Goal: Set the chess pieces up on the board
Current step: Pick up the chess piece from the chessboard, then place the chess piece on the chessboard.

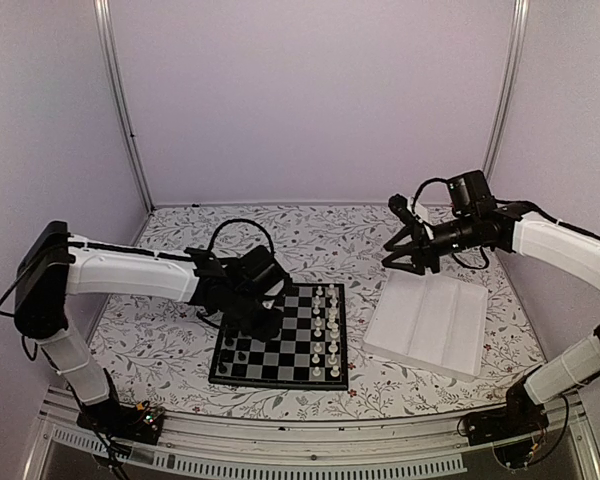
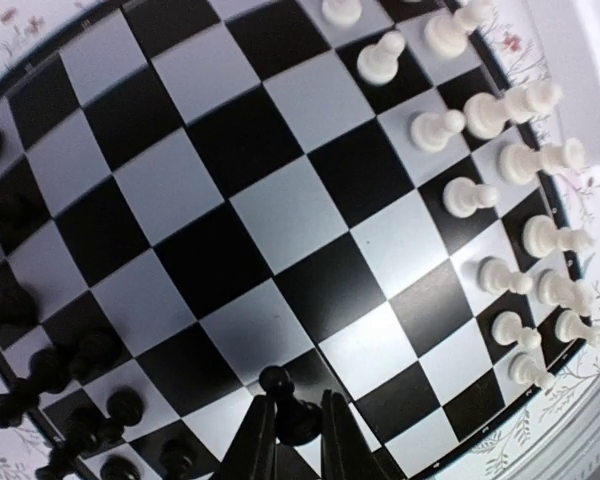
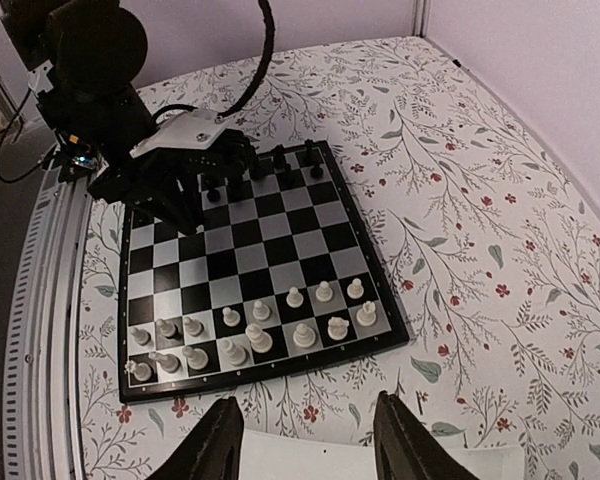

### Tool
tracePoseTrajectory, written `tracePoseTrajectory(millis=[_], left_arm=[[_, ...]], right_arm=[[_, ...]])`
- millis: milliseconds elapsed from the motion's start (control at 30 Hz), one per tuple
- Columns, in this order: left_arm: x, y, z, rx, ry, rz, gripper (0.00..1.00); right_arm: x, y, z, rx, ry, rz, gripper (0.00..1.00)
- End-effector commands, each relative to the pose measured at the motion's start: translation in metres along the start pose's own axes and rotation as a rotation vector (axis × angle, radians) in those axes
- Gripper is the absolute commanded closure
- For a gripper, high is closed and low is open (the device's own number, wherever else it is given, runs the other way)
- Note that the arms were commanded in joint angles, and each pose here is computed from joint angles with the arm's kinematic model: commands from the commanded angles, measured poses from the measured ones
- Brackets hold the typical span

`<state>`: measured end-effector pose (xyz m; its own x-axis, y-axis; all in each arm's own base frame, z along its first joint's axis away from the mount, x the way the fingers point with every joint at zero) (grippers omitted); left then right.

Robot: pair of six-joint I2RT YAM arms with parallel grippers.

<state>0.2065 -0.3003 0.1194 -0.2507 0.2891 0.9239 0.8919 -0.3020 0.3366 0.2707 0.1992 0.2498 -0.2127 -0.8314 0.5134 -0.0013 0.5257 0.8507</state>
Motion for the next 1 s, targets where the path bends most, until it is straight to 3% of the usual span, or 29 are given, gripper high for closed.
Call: tracePoseTrajectory(millis=[0, 133, 333, 667, 967], left_arm=[[0.028, 0.015, -0.008, -0.125, -0.124, -0.293, 0.90], [0.038, 0.010, -0.012, -0.178, -0.230, -0.403, 0.88], [0.044, 0.005, -0.016, -0.249, -0.283, -0.497, 0.88], [0.051, -0.004, -0.025, -0.310, -0.337, -0.554, 0.88], [0.051, -0.009, -0.030, -0.329, -0.341, -0.554, 0.88]], right_arm=[[-0.035, 0.014, -0.005, -0.166, 0.230, -0.020, 0.55], [-0.078, 0.016, -0.008, -0.284, 0.429, 0.006, 0.60], [-0.131, 0.023, 0.011, -0.396, 0.646, 0.049, 0.57], [-0.187, 0.023, 0.042, -0.439, 0.801, 0.115, 0.55], [-0.199, 0.024, 0.051, -0.455, 0.852, 0.111, 0.56]])
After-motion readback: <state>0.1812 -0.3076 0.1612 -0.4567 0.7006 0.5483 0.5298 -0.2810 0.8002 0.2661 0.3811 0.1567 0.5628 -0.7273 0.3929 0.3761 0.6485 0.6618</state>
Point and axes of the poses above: each gripper's point midway between its finger pads, its own x axis back along the fingers, its own z axis along the line the jaws close on, y = z × x, the point moved 7 cm from there along x, back along the fingers, and after that the axes turned 9 degrees about x, right-handed, at the moved point
